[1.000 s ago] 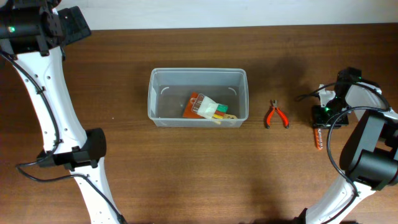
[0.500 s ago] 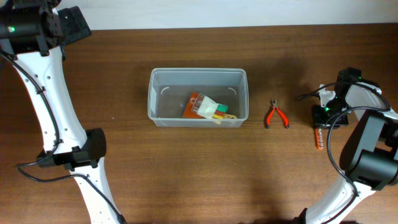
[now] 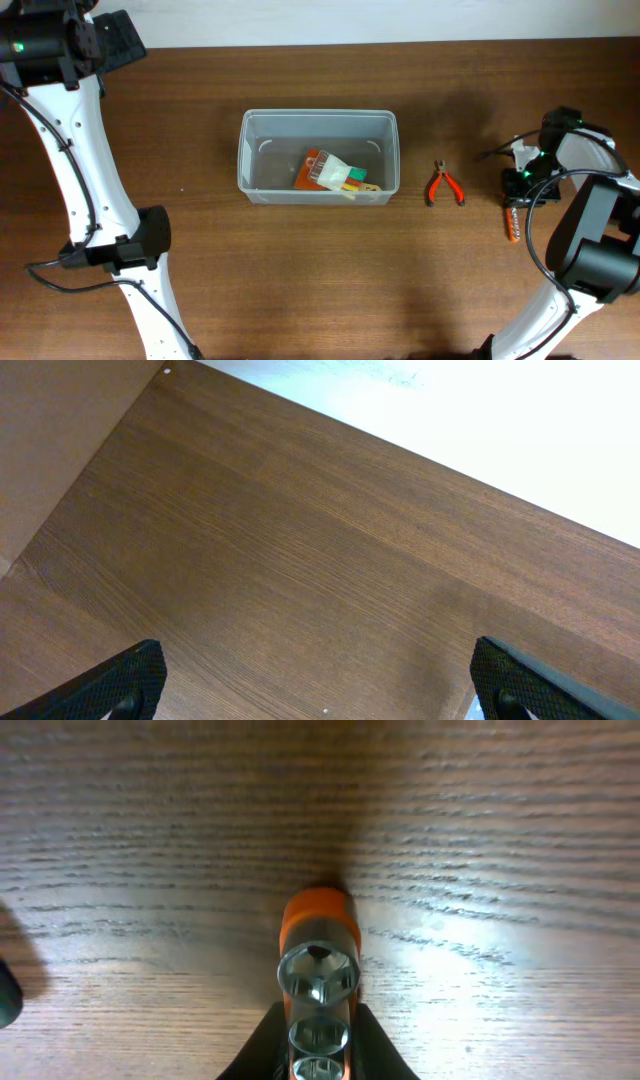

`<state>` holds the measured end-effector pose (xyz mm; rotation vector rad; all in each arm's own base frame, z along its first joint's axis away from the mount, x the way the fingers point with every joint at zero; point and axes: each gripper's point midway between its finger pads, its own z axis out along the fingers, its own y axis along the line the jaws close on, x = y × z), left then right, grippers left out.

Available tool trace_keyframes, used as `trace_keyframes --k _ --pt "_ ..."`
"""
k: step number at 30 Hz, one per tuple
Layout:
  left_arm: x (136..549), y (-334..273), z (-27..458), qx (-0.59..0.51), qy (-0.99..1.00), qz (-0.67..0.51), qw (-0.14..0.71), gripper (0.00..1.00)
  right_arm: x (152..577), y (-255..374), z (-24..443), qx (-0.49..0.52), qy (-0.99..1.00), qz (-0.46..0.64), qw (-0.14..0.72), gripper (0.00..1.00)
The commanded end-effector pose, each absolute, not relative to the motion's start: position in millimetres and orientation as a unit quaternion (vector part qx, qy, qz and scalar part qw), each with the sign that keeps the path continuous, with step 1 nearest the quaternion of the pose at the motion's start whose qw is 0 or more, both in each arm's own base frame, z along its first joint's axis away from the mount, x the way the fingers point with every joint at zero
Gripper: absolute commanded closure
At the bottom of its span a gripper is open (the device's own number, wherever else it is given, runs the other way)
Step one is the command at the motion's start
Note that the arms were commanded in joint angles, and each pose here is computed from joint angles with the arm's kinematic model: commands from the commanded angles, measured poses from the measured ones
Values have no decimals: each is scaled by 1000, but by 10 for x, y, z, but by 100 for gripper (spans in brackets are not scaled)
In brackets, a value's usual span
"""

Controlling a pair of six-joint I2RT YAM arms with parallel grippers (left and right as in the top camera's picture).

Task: Pack container
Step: 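Lift the socket rail and carry it left over the container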

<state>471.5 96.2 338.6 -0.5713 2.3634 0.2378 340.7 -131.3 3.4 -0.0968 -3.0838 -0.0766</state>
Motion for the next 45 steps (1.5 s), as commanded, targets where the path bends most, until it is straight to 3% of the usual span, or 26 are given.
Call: trace_keyframes --k 1,9,19,27,29,45 --pt "4636 1011 3523 -221 903 101 355 1 3534 -1363 150 -34 -999 -26 12 87" --pt "4636 1011 3523 -221 903 101 355 1 3641 -1385 424 -31 -999 -24 6 92" --pt "4636 1011 3523 -221 903 101 355 1 4143 -1130 1215 20 -998 -2 -61 90" --pt "4636 1011 3523 -221 903 101 355 1 4461 -441 1850 107 -987 7 -122 89" --pt "4636 1011 3523 -221 903 101 355 1 4479 -271 1916 127 -984 10 -127 85" --pt "4636 1011 3523 -221 903 101 355 1 4270 1355 1949 368 -921 17 -126 85"
